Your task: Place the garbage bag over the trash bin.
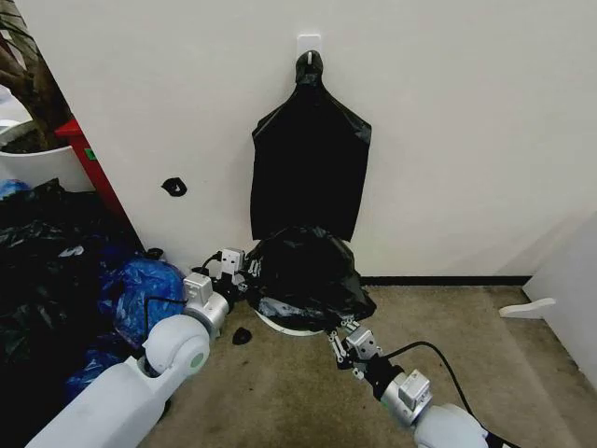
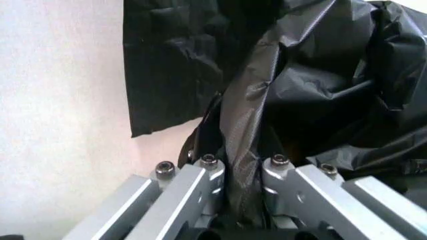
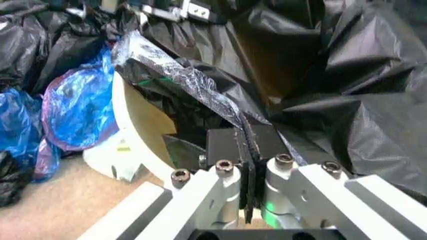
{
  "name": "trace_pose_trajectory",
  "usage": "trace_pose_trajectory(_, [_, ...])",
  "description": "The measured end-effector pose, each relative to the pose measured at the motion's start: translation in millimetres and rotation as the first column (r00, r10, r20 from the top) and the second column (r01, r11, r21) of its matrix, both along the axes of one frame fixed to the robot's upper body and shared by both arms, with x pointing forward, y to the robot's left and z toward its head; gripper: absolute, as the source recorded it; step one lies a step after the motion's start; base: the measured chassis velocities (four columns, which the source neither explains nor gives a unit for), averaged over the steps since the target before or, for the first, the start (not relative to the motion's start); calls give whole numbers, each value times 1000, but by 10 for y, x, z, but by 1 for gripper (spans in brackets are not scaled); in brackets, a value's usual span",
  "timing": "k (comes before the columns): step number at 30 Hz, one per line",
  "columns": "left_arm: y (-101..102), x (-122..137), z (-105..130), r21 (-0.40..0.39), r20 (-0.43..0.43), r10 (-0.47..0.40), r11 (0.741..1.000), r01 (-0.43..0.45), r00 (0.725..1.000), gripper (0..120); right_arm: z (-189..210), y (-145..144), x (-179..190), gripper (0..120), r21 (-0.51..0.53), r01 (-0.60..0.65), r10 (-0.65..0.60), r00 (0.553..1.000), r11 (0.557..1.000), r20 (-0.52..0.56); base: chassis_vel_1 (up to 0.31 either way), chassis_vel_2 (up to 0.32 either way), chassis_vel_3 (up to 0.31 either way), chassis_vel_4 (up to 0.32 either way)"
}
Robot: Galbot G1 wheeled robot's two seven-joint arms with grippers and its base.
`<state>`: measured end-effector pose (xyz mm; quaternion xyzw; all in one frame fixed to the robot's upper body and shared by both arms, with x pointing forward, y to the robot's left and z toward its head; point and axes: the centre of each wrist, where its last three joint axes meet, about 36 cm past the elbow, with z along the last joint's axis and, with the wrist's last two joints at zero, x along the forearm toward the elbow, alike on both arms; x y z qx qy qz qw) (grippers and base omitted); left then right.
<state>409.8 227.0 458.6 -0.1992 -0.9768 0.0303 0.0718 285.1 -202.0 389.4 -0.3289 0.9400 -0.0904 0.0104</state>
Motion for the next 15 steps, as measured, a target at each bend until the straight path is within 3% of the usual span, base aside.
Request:
trace_pose_trajectory(2, [-4,9,13,-10,-3,6,1000,-6,1000,4,-112,-35,23,0,17,-55,54,997,998,59,0,0,0,0])
trace_pose_trajectory(5, [-9,30,76,-48,-30,30,998,-32,999,4,-358,-139,90,0,50,-245,231,953,968,195,0,0,0,0])
trace_pose_trajectory(9, [-33,23,159,-103,-79,43,993,-51,996,4,-651,-216,126,0,3,-371,358,898,929,255,0,0,0,0])
trace_pose_trajectory(13, [-75,-30,230,-139,-137,30,989,-49,990,4,-867,-272,195,0,-55,-371,372,890,927,262,0,0,0,0])
trace_pose_trajectory(14, [-95,-65,268,-153,-166,20,987,-45,986,4,-946,-310,245,0,-99,-355,368,890,930,269,0,0,0,0])
trace_pose_trajectory(15, [-129,-149,396,-186,-247,-16,982,-32,969,4,-1112,-462,430,0,-219,-291,348,888,931,301,0,0,0,0])
